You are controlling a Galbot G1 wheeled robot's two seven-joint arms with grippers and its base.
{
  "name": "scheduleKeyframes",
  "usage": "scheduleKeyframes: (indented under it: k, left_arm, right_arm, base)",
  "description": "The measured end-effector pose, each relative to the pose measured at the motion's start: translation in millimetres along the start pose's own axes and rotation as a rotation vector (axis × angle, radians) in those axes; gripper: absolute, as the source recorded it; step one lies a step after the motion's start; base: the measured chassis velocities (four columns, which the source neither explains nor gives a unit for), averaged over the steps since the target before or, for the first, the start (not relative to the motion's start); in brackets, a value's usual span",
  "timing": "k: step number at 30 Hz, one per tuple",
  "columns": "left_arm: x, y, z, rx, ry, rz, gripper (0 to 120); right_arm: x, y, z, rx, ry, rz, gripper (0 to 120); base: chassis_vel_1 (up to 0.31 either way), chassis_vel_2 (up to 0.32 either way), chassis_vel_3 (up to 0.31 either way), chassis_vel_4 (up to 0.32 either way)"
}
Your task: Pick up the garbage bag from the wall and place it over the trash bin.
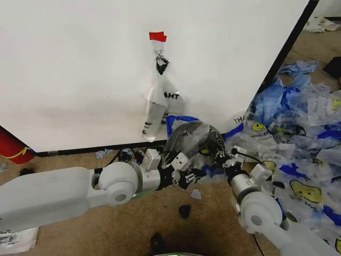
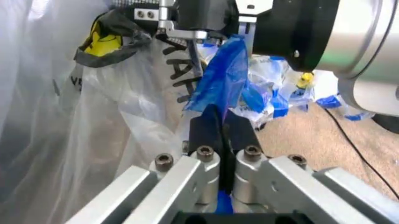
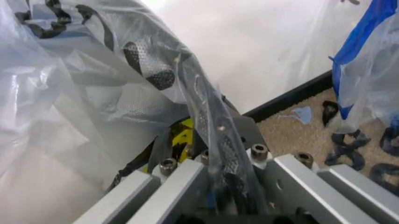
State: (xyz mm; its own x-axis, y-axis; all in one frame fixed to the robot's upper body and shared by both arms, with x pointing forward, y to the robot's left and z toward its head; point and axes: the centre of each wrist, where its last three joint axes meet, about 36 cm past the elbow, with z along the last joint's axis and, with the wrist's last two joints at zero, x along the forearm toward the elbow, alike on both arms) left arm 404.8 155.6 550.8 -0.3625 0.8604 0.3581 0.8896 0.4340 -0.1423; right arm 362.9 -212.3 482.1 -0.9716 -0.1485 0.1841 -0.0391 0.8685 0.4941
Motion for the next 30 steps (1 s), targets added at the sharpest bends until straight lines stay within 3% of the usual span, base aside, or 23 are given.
scheduleKeyframes:
  k: [16,30]
  left_arm:
    - [22.3,-24.5,12.0,0.062,-0.053,-0.029,0]
    - [28.6,-26.4,48.7,0.113,-0.062,-0.084,0]
  right_arm:
    - [-4.3,12.9,-16.5,-0.168,0.016,0.062,0]
    - [2.0,19.8,-35.1,-0.224,0.010,0.050,0]
  base:
    - [0.000,0.000,0.000,0.000]
    - [0.000,0.000,0.000,0.000]
